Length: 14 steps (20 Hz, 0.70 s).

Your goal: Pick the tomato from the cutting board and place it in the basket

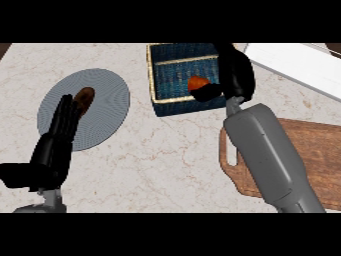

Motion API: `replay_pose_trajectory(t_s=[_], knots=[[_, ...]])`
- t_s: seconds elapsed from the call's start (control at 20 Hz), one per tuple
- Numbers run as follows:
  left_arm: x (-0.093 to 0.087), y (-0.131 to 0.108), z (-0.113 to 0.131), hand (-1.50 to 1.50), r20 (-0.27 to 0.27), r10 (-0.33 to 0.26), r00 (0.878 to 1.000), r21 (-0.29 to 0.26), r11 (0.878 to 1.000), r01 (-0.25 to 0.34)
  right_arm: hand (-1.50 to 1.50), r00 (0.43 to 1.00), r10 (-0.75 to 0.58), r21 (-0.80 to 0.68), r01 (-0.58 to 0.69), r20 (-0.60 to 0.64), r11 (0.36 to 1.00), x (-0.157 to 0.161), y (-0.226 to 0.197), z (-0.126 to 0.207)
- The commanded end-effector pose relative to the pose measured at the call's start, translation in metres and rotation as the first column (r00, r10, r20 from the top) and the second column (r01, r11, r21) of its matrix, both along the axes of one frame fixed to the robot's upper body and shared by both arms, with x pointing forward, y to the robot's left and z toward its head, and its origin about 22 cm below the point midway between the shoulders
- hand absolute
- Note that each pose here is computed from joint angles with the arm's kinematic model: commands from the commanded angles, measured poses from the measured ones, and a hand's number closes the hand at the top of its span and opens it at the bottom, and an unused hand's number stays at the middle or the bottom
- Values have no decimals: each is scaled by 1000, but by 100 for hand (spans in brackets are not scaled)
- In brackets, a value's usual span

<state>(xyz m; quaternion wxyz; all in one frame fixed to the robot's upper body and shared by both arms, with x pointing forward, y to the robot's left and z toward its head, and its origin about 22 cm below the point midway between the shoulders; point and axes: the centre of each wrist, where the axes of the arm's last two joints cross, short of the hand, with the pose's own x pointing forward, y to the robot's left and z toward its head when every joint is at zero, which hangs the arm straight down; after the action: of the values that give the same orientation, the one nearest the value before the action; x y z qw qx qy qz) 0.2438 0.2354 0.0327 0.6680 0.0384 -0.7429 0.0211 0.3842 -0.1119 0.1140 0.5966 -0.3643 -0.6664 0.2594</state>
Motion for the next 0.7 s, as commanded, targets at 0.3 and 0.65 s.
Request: replay_pose_trajectory(t_s=[0.3,0.65], knots=[[-4,3,0,0,-19,0,1000,-13,1000,0,-150,966,-100,106,76,240,991,-11,-18,32],[-15,-7,-3,0,-19,0,1000,-17,1000,0,-150,942,-221,140,191,252,972,-22,-60,80]])
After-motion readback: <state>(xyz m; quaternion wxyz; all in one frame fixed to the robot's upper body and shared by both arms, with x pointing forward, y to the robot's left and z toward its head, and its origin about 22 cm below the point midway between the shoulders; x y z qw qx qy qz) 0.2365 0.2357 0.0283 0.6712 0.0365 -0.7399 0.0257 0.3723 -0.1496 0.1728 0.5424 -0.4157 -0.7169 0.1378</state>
